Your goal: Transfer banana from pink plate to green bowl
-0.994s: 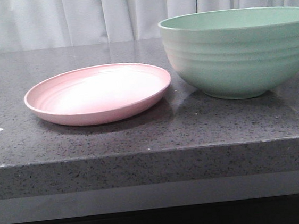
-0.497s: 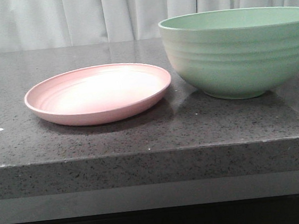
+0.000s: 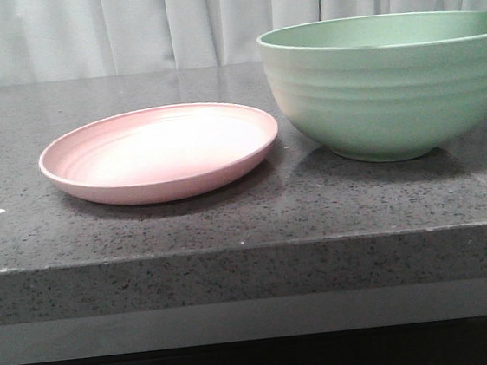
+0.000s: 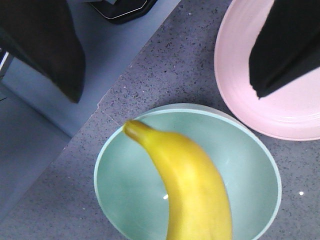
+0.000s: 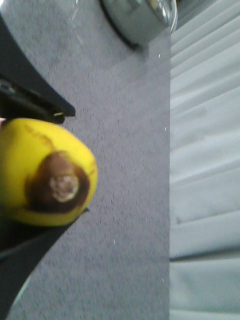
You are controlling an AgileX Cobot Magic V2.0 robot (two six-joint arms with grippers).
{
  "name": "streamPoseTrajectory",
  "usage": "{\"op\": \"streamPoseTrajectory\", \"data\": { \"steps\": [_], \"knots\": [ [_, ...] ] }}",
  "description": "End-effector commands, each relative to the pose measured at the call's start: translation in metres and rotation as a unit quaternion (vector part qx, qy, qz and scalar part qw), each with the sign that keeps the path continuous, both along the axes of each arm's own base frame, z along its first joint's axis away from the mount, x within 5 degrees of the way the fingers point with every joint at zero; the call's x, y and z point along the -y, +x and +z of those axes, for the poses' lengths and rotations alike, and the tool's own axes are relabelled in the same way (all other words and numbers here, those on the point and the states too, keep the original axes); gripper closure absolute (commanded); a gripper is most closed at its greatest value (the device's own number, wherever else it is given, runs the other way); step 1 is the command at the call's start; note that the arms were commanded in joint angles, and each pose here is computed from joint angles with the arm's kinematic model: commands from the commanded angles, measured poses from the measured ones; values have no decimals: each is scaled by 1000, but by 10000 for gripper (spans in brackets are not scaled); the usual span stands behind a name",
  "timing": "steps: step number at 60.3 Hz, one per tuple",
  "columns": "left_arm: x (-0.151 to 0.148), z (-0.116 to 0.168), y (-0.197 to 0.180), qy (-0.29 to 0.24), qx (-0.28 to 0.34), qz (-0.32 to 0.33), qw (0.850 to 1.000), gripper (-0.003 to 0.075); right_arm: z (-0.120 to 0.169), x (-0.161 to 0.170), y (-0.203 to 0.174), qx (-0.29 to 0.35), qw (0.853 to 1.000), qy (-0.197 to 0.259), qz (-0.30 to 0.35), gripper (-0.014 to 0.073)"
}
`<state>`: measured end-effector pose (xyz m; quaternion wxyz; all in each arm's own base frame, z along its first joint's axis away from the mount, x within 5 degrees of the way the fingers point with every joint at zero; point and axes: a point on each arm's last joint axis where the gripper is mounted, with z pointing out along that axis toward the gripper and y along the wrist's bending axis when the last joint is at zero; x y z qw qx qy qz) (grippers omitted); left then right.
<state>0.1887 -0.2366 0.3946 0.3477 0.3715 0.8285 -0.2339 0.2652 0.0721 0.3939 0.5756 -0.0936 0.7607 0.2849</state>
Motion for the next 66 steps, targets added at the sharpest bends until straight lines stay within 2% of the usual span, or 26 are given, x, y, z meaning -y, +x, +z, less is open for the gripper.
{"op": "streamPoseTrajectory", "data": {
  "steps": [1, 14, 24, 36, 48, 66],
  "knots": [
    [-3, 25, -6, -56, 33, 3, 998, 72, 13, 8, 13, 29, 999, -29, -23, 560],
    [-3, 25, -6, -56, 33, 3, 998, 72, -34, 7, 58, -39, 997, -62, -32, 553],
    [-3, 25, -6, -56, 33, 3, 998, 72, -59, 2, 72, -82, 995, -64, -9, 459],
    [-3, 25, -6, -56, 33, 3, 998, 72, -63, 1, 73, -89, 994, -64, -4, 351],
    [-3, 25, -6, -56, 33, 3, 998, 72, -63, 0, 73, -90, 994, -63, 0, 173],
    [-3, 25, -6, -56, 33, 3, 998, 72, -63, -2, 71, -95, 993, -61, 16, 162]
  ]
}}
